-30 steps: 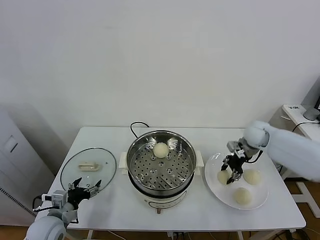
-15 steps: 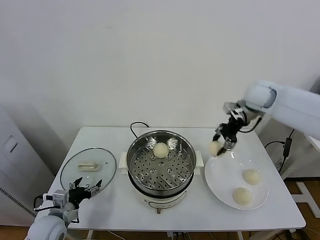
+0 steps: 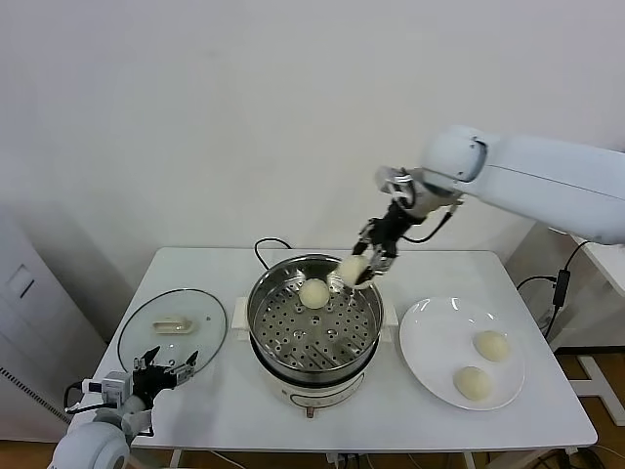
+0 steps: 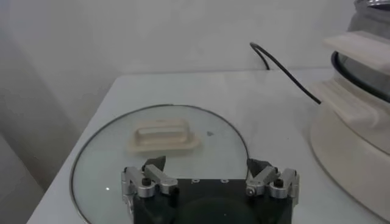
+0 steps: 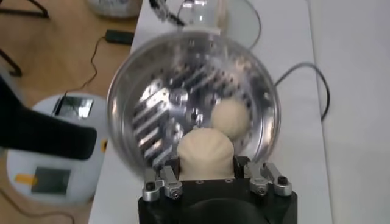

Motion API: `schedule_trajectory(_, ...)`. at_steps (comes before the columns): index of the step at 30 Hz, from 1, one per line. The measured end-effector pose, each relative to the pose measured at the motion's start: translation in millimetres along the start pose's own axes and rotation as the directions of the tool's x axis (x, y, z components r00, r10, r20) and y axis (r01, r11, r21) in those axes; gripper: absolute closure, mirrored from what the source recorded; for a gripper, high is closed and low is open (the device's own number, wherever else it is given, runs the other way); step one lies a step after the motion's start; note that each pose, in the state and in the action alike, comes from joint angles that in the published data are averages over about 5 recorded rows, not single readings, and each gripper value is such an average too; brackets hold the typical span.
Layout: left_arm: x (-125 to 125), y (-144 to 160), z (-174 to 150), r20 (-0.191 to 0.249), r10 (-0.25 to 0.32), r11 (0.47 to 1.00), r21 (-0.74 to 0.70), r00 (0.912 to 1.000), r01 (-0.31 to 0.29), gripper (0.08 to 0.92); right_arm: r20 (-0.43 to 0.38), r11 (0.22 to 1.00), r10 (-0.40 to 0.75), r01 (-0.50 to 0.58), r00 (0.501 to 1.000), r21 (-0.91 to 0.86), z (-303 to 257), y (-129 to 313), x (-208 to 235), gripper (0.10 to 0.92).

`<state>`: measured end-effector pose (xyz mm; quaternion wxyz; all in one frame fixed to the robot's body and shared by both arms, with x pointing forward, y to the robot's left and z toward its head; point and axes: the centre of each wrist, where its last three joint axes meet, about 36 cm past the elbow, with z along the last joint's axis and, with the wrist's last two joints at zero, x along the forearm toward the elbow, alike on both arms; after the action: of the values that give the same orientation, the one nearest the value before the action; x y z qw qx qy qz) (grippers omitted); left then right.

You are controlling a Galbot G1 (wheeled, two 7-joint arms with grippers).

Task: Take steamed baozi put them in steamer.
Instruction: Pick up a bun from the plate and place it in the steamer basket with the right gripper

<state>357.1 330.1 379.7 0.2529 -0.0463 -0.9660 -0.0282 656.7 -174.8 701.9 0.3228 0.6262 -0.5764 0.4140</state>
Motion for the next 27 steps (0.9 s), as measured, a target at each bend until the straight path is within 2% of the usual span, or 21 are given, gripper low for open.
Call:
schedule_trajectory(14,2,1,0,0.005,-0.003,1.0,0.002,1.0,0.003,0.177,-0.013,0.999,-0.036,0.036,0.999,-0.016,-39,2,-97,0.488)
schedule_trajectory(27,2,2,1,0.006,-0.005,1.0,0.003,1.0,0.005,0.177,-0.03,0.999,-0.019,0.018,0.999,-0.033,-51,6,-150,0.488)
